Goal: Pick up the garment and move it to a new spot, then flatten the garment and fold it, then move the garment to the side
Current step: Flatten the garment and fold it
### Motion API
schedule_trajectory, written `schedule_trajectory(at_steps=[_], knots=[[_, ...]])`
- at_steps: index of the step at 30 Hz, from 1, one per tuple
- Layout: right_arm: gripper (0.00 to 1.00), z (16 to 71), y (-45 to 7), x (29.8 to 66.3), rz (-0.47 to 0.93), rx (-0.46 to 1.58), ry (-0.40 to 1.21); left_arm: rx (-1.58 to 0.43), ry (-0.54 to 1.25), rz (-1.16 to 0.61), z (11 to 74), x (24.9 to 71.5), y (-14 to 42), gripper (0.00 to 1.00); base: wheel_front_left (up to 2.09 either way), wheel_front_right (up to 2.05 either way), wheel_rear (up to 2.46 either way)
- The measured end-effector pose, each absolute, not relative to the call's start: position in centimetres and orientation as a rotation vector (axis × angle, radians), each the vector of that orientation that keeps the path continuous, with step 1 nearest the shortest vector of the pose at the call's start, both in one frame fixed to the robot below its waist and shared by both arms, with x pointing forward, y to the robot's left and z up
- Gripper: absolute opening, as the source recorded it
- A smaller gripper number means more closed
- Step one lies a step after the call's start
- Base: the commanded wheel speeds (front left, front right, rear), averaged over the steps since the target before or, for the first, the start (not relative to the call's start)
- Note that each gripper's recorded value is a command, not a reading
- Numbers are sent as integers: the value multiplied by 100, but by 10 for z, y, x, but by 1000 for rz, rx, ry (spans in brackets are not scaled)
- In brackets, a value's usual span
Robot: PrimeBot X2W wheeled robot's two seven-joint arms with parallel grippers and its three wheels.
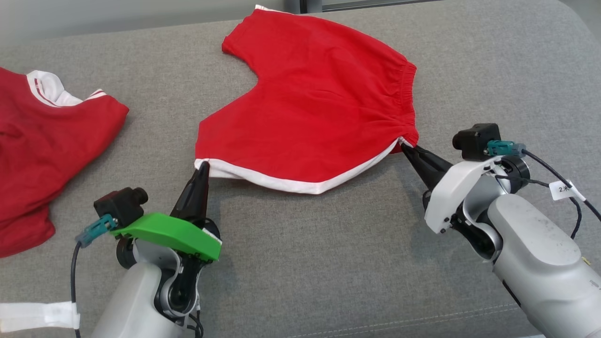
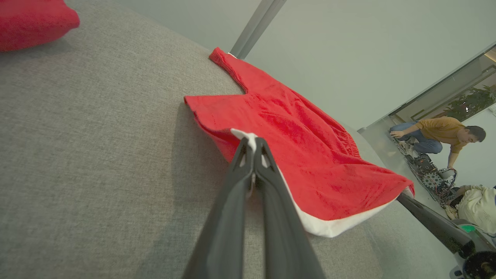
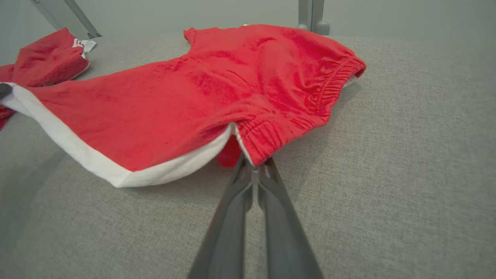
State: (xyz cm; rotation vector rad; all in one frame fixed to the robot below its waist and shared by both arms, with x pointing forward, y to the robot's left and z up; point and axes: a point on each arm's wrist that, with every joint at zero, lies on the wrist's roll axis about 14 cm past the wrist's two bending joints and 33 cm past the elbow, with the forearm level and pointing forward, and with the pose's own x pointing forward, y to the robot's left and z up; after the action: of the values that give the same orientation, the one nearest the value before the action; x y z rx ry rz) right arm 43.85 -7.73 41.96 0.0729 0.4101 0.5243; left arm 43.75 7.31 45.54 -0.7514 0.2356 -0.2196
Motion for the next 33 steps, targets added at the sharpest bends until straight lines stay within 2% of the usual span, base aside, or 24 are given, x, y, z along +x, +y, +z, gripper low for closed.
schedule_trajectory(at_steps=[6,12,24,33], knots=[[0,426,-64,422,587,70,355,-751,152,-202,466,432,83,0,0,0,0],[0,423,-57,393,654,27,346,-738,157,-186,460,406,86,0,0,0,0],[0,412,-107,362,581,-29,362,-699,189,-231,453,352,72,0,0,0,0],[0,400,-95,342,617,-14,401,-620,231,-216,437,329,83,0,0,0,0]])
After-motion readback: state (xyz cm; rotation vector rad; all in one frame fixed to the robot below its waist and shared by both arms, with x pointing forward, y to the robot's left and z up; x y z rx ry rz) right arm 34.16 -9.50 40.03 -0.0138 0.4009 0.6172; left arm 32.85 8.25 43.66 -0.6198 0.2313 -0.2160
